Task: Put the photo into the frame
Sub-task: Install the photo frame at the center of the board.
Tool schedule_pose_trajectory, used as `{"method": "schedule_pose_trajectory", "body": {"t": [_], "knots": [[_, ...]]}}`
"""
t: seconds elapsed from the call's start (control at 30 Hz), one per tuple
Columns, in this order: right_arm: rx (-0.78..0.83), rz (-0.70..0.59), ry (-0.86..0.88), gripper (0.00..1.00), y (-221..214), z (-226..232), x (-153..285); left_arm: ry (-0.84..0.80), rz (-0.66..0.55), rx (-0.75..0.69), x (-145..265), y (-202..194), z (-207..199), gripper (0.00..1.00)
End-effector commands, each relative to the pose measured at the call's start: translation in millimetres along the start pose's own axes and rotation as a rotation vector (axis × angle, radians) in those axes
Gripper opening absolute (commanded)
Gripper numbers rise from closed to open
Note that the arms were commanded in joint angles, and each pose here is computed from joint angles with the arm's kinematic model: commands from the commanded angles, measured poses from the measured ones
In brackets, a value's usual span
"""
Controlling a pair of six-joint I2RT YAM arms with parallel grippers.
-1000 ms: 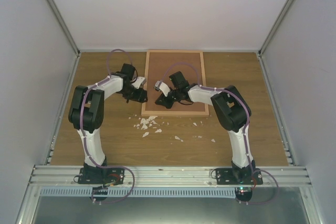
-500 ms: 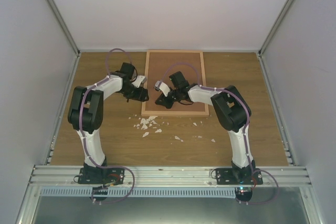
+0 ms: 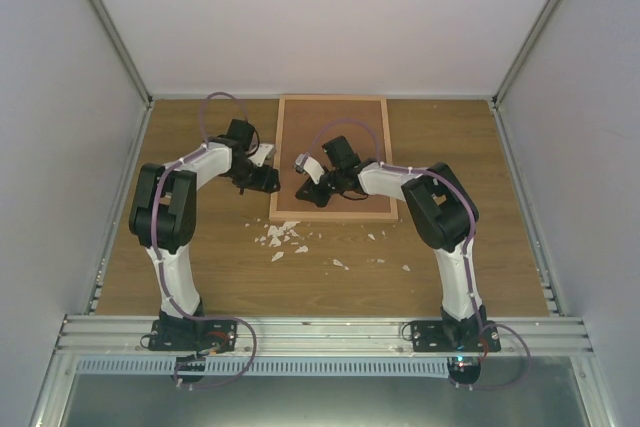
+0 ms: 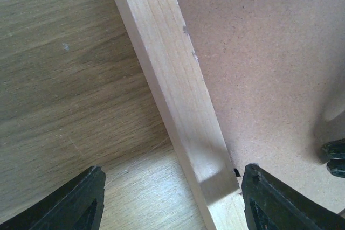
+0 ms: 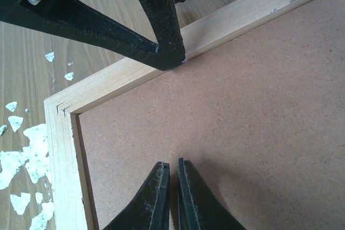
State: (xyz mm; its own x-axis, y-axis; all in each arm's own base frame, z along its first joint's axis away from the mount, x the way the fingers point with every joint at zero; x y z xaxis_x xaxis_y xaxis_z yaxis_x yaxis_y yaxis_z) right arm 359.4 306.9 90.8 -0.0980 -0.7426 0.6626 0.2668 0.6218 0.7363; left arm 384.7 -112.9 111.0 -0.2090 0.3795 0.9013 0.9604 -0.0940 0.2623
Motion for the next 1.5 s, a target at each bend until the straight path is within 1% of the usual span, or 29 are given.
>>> {"method": "schedule_pose_trajectory", "body": {"t": [0.0,0.37,0.63,0.8,0.87,0.93,1.03,1.13,1.23,1.33,1.47], "knots": [[-0.155,0.269,-0.039,0.09,-78,-5,-17,0.022,-0.013,0.015,-4,3,6,0.71],[-0.157,0.271,-0.04,0.09,-79,-5,-17,0.049,0.047,0.023,-25,-5,12,0.7],[-0.158,0.274,-0.04,0.09,-80,-5,-17,0.09,0.061,0.025,-33,-7,15,0.7],[-0.16,0.273,-0.04,0.09,-80,-5,-17,0.071,0.067,0.017,-36,-7,10,0.7],[-0.159,0.273,-0.04,0.09,-81,-5,-17,0.048,0.054,-0.006,-34,-4,1,0.7],[-0.16,0.273,-0.038,0.09,-81,-5,-17,-0.011,0.021,-0.028,-25,4,-11,0.71],[-0.16,0.276,-0.035,0.09,-82,-4,-18,-0.09,-0.091,-0.061,4,20,-27,0.73],[-0.161,0.276,-0.034,0.09,-83,-4,-18,-0.073,-0.185,-0.087,27,36,-33,0.74],[-0.16,0.275,-0.032,0.09,-82,-4,-18,-0.014,-0.189,-0.077,29,49,-28,0.74],[-0.159,0.273,-0.033,0.09,-81,-4,-17,0.015,-0.146,-0.062,17,47,-22,0.72],[-0.156,0.267,-0.033,0.09,-78,-4,-17,0.033,-0.119,-0.048,7,42,-15,0.71]]}}
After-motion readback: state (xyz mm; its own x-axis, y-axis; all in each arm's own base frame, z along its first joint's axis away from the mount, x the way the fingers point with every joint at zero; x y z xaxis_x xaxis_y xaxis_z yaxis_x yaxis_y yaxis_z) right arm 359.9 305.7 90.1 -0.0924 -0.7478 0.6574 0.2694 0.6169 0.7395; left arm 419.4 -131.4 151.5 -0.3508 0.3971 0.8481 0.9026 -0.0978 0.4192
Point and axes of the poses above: each gripper's point midway between its finger pads, its own x axis back along the fingers, its own z axis along the line the jaws close on, y = z × x, the point moved 8 cm from there along x, back along the fingers, and after that the axes turned 10 degrees about x, right-handed, at the moved point
